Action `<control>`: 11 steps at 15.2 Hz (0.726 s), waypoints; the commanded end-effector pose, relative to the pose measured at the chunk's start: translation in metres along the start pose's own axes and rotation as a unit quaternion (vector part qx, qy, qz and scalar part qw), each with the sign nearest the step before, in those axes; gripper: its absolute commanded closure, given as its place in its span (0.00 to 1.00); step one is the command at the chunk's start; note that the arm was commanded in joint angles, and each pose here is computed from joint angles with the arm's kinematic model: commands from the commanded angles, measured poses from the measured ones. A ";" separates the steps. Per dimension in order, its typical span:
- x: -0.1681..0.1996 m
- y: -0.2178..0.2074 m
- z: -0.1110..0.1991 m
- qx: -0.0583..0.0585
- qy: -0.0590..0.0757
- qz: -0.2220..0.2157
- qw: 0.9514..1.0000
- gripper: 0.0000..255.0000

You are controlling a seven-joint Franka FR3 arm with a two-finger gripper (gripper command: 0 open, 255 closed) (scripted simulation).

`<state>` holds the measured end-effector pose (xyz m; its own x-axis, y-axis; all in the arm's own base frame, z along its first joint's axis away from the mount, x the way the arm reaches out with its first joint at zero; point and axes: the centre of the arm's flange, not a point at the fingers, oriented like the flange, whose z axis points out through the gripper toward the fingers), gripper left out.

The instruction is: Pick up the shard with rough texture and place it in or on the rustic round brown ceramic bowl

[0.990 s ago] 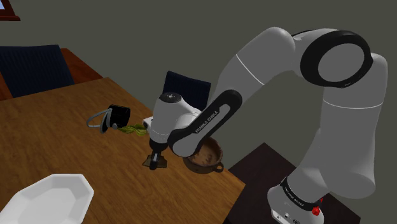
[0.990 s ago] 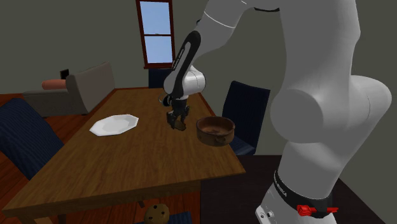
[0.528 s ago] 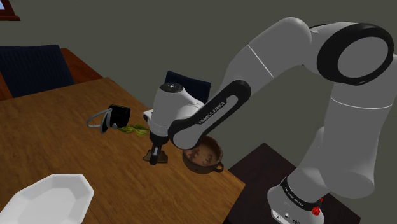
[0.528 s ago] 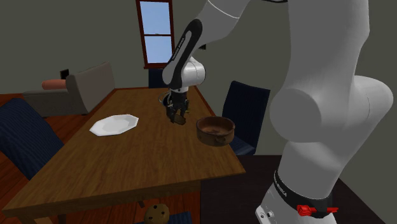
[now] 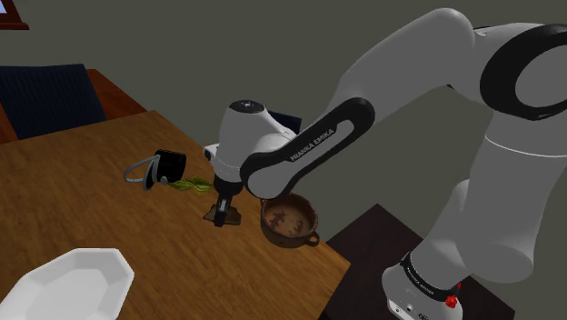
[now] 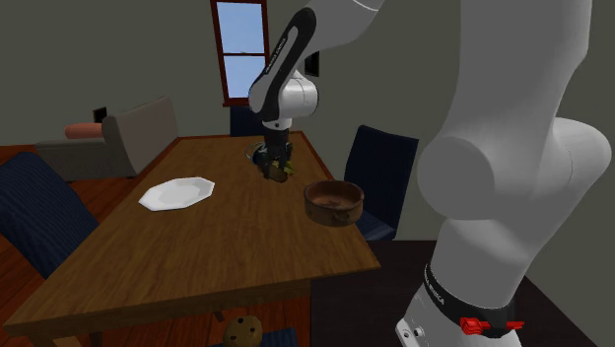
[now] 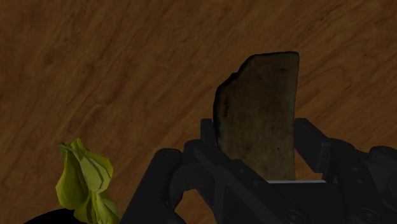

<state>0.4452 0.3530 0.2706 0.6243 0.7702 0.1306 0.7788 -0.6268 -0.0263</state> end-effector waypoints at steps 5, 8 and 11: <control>0.005 0.000 -0.031 0.000 0.000 0.000 1.000 1.00; 0.007 -0.001 -0.047 0.000 0.000 0.000 1.000 1.00; -0.004 0.002 -0.056 0.000 0.000 0.000 1.000 1.00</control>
<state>0.4430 0.3470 0.3230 0.6242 0.7703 0.1306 0.7789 -0.6267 -0.0262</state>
